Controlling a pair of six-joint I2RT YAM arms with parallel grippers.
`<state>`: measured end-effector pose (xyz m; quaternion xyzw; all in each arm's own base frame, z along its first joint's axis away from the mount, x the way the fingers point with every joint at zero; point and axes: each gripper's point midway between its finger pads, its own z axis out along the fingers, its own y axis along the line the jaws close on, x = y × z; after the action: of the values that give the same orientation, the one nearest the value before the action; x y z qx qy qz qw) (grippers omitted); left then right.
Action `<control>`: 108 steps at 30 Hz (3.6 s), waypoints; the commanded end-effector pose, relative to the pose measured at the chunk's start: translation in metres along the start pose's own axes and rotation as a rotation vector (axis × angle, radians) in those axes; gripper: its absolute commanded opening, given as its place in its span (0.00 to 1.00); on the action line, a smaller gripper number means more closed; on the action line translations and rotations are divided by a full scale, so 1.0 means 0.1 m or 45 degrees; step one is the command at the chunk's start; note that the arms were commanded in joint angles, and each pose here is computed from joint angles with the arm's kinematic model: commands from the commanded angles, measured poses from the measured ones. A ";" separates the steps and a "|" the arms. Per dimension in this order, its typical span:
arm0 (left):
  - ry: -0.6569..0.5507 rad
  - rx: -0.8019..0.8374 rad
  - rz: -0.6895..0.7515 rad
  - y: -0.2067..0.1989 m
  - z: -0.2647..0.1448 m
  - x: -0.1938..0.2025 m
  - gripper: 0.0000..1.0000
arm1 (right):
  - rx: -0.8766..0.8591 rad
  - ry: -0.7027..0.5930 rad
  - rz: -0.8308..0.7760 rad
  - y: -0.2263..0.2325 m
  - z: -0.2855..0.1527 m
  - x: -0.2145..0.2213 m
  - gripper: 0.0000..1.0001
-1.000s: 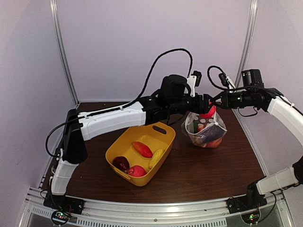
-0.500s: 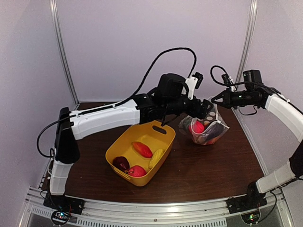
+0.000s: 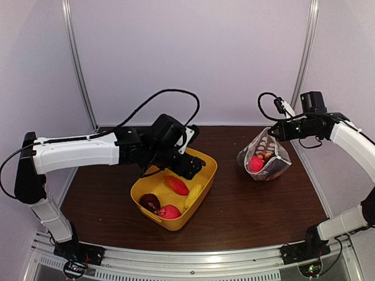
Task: Place the food in the zip-top bag and seal the zipper
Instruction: Pick up the fake fruit from the bin, then place the fake fruit in the zipper food storage bag, then pick up the fake fruit from the bin.
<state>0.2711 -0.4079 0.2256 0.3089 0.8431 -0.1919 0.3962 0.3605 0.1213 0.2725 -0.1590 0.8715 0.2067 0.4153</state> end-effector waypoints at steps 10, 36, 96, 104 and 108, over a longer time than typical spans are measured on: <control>0.552 -0.245 -0.138 0.60 0.53 1.19 0.96 | -0.025 0.009 -0.023 0.07 0.04 0.09 0.00; 0.521 -0.202 -0.355 0.65 1.19 1.17 0.38 | -0.015 -0.002 -0.037 0.09 -0.03 0.20 0.00; -0.903 0.516 0.191 -1.42 -0.63 -1.70 0.91 | -0.248 -0.165 0.087 0.38 -0.46 -0.46 0.00; -0.087 0.144 0.288 -0.70 -0.30 -0.34 0.98 | -0.185 -0.073 0.099 0.21 -0.20 -0.13 0.00; 0.187 -0.031 0.240 -0.31 -0.40 0.25 0.95 | -0.161 -0.097 0.099 0.17 -0.21 -0.10 0.00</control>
<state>0.2221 -0.4671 0.3606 0.3736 0.7163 -0.2946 0.5105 0.3413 0.1321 0.2839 -0.1381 0.8598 0.2978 0.3911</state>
